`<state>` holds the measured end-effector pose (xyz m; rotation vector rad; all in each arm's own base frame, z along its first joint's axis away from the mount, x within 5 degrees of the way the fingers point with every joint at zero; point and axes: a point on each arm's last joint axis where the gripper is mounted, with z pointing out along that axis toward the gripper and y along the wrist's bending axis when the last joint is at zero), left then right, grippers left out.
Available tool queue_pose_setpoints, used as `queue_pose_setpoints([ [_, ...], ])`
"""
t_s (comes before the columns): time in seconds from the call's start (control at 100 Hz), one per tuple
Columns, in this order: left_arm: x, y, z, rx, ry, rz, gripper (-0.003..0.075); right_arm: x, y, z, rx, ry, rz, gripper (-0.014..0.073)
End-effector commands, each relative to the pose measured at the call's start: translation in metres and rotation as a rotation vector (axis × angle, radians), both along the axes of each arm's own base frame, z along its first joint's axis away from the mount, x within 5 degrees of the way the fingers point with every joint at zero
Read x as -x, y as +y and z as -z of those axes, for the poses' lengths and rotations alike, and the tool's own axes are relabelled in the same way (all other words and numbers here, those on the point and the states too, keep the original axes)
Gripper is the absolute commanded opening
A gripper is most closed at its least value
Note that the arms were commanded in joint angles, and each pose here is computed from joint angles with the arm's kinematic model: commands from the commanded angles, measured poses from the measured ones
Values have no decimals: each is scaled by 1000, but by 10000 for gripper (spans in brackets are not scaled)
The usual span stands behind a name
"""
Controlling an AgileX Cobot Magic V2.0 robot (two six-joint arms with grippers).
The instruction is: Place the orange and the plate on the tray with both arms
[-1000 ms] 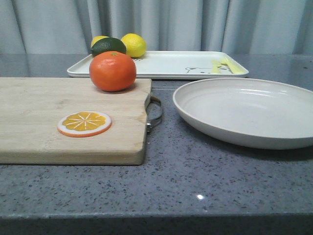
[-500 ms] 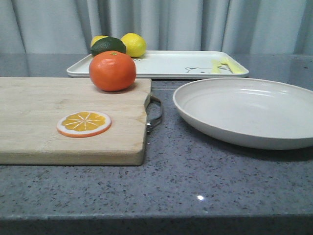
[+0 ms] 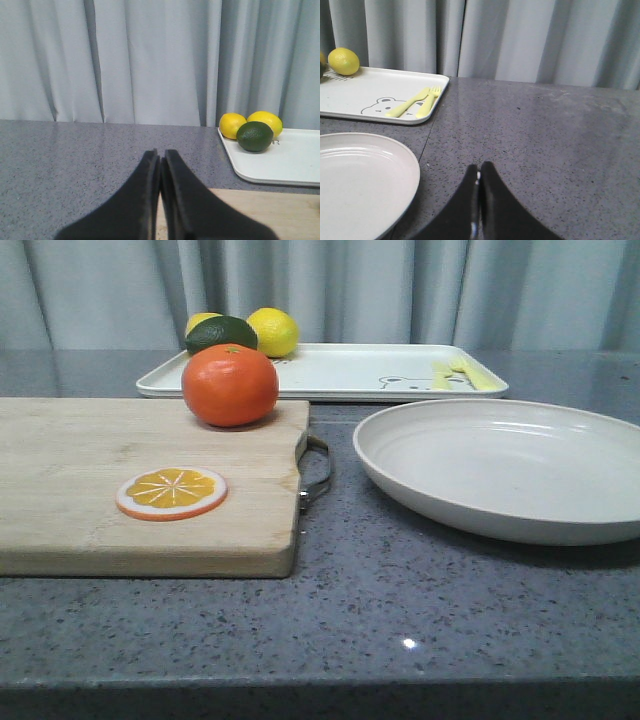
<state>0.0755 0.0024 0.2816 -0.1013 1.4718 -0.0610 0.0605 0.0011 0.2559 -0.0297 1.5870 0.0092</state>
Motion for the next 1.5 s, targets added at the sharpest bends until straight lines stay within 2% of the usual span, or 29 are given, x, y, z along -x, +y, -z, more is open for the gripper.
queue_pose_setpoints([
  [0.0, -8, 1, -32, 3, -97, -13, -20, -6, 0, -32, 9, -64, 3, -62],
  [0.14, -24, 2, -45, 4, -62, -13, -20, -23, 1, -52, 10, -23, 3, -62],
  [0.28, -38, 2, -45, 4, -22, -16, -20, -43, 2, -66, -1, -3, -1, -67],
  [0.47, -47, 3, -39, 5, 24, -16, -20, -57, 2, -64, 0, 15, -4, -67],
  [0.68, -55, 4, -38, 6, 15, -27, -16, -57, 2, -63, 0, 24, -3, -67],
  [0.73, -57, 4, -37, 6, 21, -27, 15, -57, 2, -63, 0, 24, -3, -67],
  [0.77, -59, 4, -36, 7, 29, -27, 72, -57, 2, -63, 0, 23, -4, -67],
  [0.92, -63, 4, -33, 7, 50, -28, 418, -57, 2, -63, 0, 23, -4, -67],
  [0.97, -64, 4, -33, 7, 50, -29, 501, -57, 2, -63, 0, 23, -4, -67],
  [1.02, -65, 4, -33, 7, 54, -29, 548, -57, 2, -63, 0, 23, -4, -67],
  [1.21, -74, 3, -40, 8, 106, -15, 556, -57, 2, -63, 0, 21, -4, -67],
  [1.49, -115, -6, -72, 10, 252, 59, 557, -57, 2, -65, 0, 7, -5, -67],
])
